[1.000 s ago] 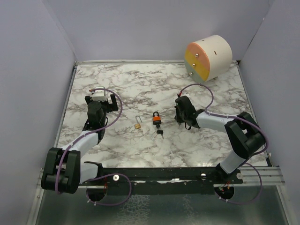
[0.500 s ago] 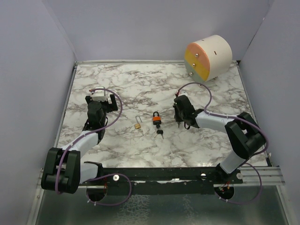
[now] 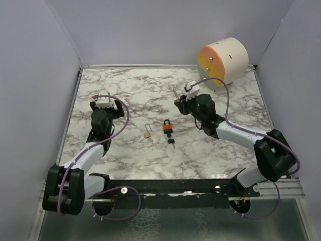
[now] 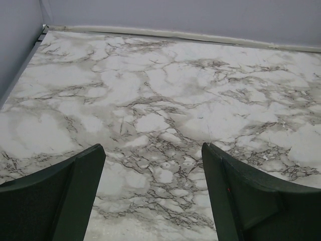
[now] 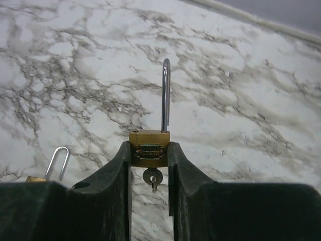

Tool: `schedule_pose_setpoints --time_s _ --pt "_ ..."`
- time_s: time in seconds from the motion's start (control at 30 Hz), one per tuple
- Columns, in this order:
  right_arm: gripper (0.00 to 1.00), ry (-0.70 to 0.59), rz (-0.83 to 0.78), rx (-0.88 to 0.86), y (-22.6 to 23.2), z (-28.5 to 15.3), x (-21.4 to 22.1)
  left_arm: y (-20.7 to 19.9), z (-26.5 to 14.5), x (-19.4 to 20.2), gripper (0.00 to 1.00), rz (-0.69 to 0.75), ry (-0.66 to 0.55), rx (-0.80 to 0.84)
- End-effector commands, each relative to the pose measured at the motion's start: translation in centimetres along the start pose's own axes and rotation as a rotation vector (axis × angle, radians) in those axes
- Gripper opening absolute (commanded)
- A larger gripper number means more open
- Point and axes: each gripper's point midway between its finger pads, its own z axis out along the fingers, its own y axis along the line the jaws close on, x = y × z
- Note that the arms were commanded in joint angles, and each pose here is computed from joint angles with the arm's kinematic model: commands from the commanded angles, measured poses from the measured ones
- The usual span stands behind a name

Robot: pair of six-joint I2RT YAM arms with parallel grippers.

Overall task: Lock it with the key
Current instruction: Pick up the lock from the center of the board, then lock the lock.

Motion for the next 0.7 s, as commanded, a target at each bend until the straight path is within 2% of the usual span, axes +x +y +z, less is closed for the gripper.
schedule_pose_setpoints --time_s 0.0,0.1,0.2,0.4,0.5,0.67 --pt "0.01 -0.283 -0.160 -0.201 3.4 -1.5 -6.1 -0.8 -0.2 -2.7 0.79 -0.044 -0.073 0.035" --pt "0.01 -0.443 -0.268 -0.308 5.1 -3.9 -7.9 -1.6 -0.4 -4.1 0.78 -0.062 -0.105 0.072" --pt "0.01 -0.556 -0.333 -0.418 6.2 -6.1 -8.8 -2.8 -0.8 -5.6 0.84 -0.081 -0.136 0.132" --pt "0.01 -0.571 -0.247 -0.622 5.2 -8.6 -9.0 -5.3 -1.8 -8.3 0.82 -0.115 -0.194 0.270" --pt "0.01 -0.577 -0.170 -0.694 3.4 -10.0 -8.8 -7.5 -2.6 -9.6 0.81 -0.125 -0.216 0.394" --pt "0.01 -0.555 -0.158 -0.808 3.6 -11.1 -7.8 -12.1 -4.5 -11.2 0.80 -0.114 -0.225 0.677"
